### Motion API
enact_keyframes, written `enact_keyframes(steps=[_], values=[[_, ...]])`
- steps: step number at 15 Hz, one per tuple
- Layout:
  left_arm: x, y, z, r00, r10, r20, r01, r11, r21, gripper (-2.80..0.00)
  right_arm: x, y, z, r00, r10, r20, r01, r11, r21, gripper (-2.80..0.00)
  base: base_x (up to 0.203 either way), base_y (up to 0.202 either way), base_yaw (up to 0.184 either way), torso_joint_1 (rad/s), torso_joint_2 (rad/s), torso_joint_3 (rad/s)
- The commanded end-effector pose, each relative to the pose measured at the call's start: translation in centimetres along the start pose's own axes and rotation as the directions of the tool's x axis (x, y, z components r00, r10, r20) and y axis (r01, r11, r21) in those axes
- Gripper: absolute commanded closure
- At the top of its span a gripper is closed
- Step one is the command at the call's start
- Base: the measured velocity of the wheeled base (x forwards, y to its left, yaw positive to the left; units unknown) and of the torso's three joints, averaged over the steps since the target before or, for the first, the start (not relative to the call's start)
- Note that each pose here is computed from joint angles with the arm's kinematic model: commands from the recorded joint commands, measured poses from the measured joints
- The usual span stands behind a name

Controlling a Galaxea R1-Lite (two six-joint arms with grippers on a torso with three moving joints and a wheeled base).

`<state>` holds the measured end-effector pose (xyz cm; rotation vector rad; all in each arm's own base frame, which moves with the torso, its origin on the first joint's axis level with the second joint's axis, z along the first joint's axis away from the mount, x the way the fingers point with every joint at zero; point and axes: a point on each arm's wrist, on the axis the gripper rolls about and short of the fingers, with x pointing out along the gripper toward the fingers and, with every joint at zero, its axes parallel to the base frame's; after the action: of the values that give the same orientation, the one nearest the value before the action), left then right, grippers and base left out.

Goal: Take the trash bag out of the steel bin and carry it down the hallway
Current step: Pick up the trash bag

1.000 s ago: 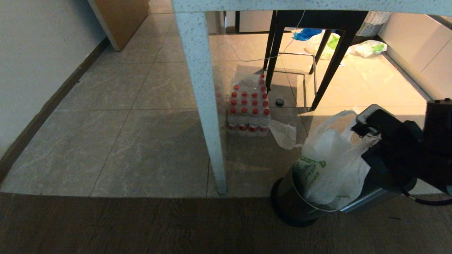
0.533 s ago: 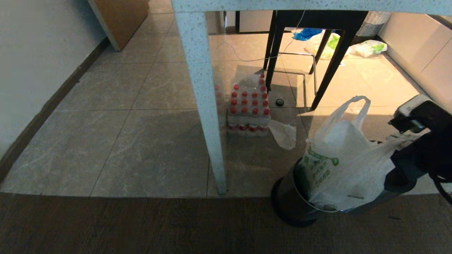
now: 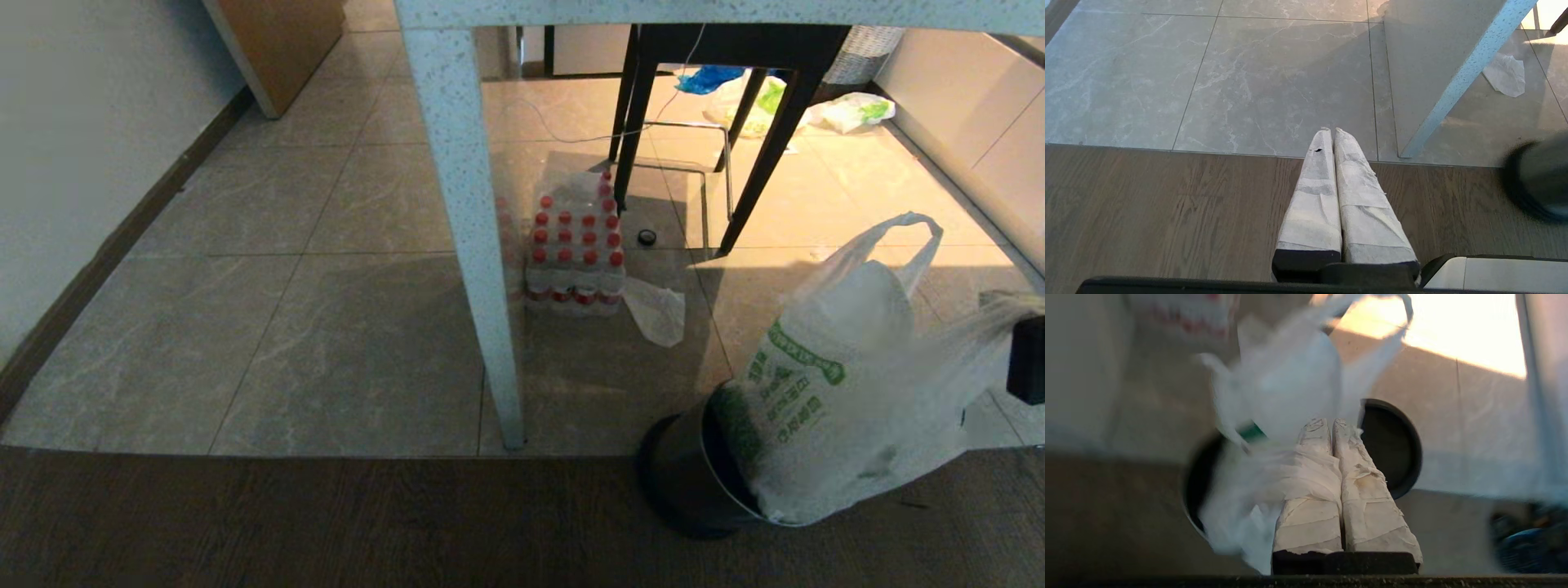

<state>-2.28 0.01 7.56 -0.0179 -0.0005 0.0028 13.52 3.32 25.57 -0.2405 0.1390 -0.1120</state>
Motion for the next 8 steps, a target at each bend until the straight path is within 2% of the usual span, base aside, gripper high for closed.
enact_keyframes(steps=[1,4,8], values=[[0.0,0.0,0.0,1.0,0.0,0.003,0.0,1.0,-0.001,0.0,-1.2,-0.8,0.8,0.998,-0.022,0.056,0.019,0.998,0.056,0.0,0.0,0.0,0.0,0.0,0.0,0.0],[0.0,0.0,0.0,1.0,0.0,0.003,0.0,1.0,-0.001,0.0,-1.7,-1.3,2.1,0.994,-0.033,0.106,0.023,0.996,0.087,0.0,0.0,0.0,0.0,0.0,0.0,0.0],[0.0,0.0,0.0,1.0,0.0,0.002,0.0,1.0,-0.001,0.0,-1.6,-1.3,2.2,0.994,-0.028,0.106,0.019,0.996,0.083,0.0,0.0,0.0,0.0,0.0,0.0,0.0]])
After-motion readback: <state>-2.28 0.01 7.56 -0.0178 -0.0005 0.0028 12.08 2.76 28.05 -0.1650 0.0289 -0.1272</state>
